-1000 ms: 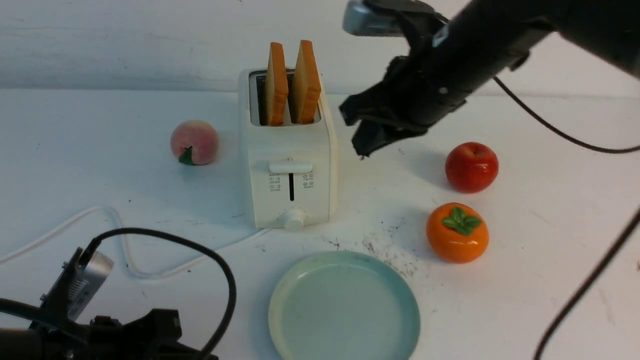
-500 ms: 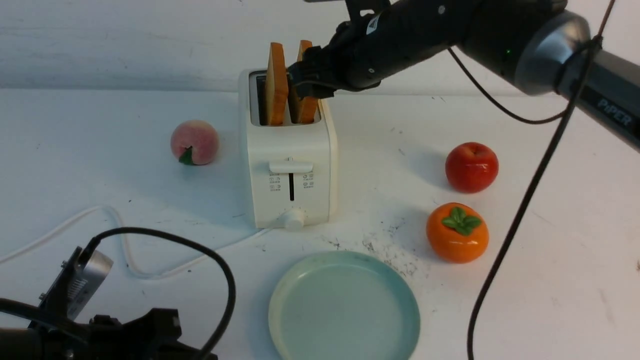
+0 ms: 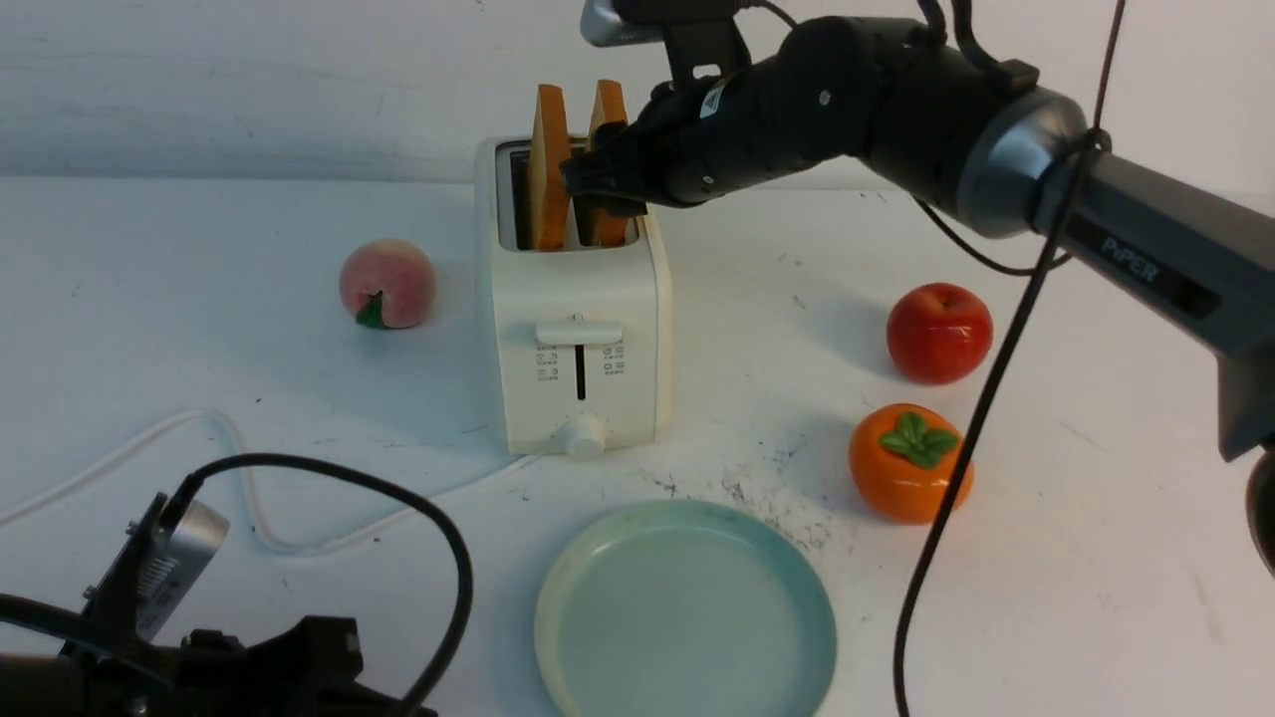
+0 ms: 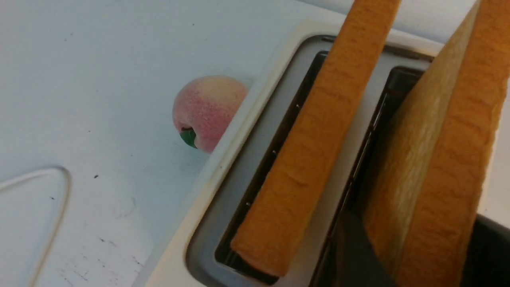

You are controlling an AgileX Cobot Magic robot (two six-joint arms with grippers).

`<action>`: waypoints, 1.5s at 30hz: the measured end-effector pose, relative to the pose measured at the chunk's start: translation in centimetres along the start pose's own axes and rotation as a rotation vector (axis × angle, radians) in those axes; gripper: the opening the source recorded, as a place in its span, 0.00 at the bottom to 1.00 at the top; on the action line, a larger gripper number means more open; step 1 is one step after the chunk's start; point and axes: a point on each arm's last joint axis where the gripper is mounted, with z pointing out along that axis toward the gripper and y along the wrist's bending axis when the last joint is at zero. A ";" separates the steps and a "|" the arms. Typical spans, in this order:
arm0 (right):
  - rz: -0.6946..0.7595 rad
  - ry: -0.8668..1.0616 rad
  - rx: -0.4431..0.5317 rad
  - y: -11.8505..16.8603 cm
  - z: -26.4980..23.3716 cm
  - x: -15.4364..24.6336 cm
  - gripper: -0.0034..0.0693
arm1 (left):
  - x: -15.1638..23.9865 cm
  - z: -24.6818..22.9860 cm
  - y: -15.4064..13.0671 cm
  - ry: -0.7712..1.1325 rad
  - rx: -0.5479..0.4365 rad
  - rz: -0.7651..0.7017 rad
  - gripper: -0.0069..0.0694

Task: Take toasted bread from bread machine on white table place on plate.
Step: 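Grasp the toast slice in the toaster and pull it up out of the slot with the right gripper, then place the held slice of bread on top of the slice on the plate with the right gripper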

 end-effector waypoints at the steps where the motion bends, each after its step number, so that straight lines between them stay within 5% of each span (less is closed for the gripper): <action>1: -0.015 -0.002 0.010 -0.1 0.0 0.0 0.39 | 0.0 0.0 0.0 0.000 0.000 0.001 0.07; 5: -0.055 -0.001 0.034 -0.3 0.0 0.0 0.19 | 0.0 0.0 0.0 0.000 0.000 0.021 0.07; 14: -0.223 -0.047 0.135 -0.6 -2.8 -2.1 0.19 | 0.0 0.0 0.0 0.001 0.000 0.026 0.07; 25: -0.291 -0.275 0.198 1.0 -15.8 -8.8 0.19 | 0.0 0.0 0.0 0.001 0.000 0.027 0.08; 36: -0.236 0.173 0.246 1.3 -25.1 -5.9 0.19 | 0.0 0.0 0.0 0.002 -0.002 0.029 0.09; 40: -0.148 0.222 0.241 1.3 -25.0 -4.9 0.19 | 0.0 0.0 0.0 0.002 -0.002 0.029 0.09; 45: -0.040 0.423 0.108 1.8 -21.3 -0.2 0.19 | 0.0 0.0 0.0 0.002 -0.002 0.029 0.09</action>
